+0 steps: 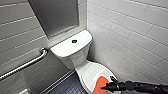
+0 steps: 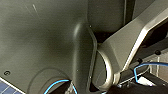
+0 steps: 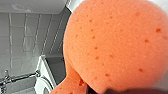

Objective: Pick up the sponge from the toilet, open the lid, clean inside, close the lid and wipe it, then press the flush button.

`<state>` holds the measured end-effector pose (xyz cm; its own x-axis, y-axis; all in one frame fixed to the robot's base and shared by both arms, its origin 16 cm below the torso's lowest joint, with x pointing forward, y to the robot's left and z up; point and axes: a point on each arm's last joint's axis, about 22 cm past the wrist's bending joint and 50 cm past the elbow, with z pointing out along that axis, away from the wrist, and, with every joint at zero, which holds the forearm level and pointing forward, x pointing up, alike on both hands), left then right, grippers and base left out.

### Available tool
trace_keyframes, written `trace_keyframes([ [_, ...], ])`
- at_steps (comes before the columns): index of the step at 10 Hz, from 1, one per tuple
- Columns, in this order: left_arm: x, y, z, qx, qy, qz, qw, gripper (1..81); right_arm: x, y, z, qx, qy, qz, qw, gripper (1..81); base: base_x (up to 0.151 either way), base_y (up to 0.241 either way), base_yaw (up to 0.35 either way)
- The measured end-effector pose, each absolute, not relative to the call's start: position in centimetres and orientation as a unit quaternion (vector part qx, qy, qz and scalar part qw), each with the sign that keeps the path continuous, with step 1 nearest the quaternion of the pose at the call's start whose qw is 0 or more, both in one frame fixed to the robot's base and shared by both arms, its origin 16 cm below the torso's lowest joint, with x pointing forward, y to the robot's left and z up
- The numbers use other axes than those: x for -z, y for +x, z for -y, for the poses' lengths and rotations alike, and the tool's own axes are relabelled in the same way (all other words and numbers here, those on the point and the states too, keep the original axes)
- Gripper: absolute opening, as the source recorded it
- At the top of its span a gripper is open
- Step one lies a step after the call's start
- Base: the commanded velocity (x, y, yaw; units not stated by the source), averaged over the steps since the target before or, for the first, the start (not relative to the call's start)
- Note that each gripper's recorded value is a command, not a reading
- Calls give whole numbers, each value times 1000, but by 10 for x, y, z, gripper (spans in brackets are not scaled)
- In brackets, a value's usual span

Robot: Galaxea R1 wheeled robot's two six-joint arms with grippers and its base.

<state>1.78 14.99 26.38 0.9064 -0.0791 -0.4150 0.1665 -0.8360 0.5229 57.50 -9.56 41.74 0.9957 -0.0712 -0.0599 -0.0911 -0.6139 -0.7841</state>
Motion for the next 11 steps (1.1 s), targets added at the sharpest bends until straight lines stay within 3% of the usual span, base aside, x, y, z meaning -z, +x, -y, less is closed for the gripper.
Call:
trace_keyframes([
  [5,-264,18,-150,215,934,-24,285,811,-413,642,25,3,-904,-14,426,10,0,0,0],
  [11,-267,8,-157,223,933,-28,280,811,-366,708,1,69,-923,-56,375,10,0,0,0],
])
